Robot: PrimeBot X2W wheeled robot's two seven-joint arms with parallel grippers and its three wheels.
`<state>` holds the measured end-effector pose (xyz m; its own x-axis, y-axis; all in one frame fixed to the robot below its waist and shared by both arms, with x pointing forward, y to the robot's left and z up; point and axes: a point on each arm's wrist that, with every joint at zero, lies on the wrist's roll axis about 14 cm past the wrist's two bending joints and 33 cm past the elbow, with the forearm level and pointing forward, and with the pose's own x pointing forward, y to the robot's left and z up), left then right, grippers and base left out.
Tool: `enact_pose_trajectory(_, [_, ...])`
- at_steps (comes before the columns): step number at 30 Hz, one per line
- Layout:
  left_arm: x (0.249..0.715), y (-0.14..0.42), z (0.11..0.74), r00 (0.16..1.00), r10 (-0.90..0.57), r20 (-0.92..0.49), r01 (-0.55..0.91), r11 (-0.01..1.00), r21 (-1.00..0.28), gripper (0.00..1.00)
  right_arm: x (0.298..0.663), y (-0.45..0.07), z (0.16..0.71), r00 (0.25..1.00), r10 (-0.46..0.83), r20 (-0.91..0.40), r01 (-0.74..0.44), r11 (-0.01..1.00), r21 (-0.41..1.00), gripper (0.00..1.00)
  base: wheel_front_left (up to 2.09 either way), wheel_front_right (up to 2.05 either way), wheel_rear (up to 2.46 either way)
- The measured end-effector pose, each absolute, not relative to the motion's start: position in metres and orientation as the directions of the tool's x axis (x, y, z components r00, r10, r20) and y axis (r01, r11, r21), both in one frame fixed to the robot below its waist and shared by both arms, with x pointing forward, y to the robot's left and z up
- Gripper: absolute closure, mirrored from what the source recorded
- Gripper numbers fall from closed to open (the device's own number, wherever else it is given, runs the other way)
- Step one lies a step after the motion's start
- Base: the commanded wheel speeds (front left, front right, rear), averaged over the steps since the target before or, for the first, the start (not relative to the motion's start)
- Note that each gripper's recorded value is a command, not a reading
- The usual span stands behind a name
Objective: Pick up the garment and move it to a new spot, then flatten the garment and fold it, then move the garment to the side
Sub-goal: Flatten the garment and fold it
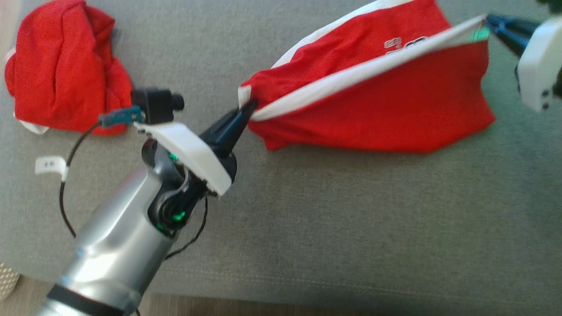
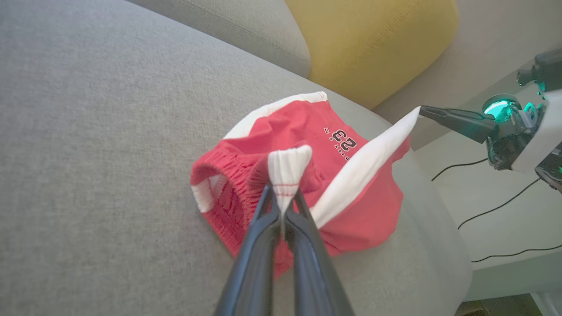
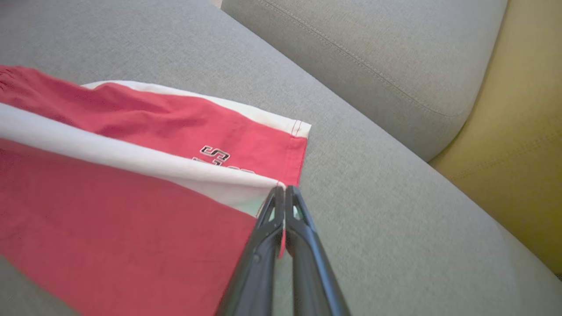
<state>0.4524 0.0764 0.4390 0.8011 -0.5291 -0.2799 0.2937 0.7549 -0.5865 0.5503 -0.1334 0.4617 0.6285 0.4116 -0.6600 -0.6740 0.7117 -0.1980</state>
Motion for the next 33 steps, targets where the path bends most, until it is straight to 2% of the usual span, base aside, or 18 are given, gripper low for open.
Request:
enact_pose_trajectory(5, [0.471,0.085,0.434,0.821,-0.502,-0.271,0.295,0.78,-0.552,1.0,0.58,-0.12,0.452,0.641,0.419,-0.643,-0.67,0.714,-0.203,1.0,0.0,0.0,0.0])
enact_pose_trajectory(16, [0.494,0.081,0.416,0.821,-0.493,-0.289,0.273,0.782,-0.559,1.0,0.619,-0.108,0.419,0.653,0.397,-0.645,-0.679,0.684,-0.267,1.0,0.0,0.0,0.0])
enact_pose_trajectory(33, [0.513,0.08,0.406,0.826,-0.484,-0.29,0.272,0.792,-0.547,1.0,0.649,-0.101,0.394,0.687,0.402,-0.605,-0.655,0.704,-0.274,1.0,0.0,0.0,0.0])
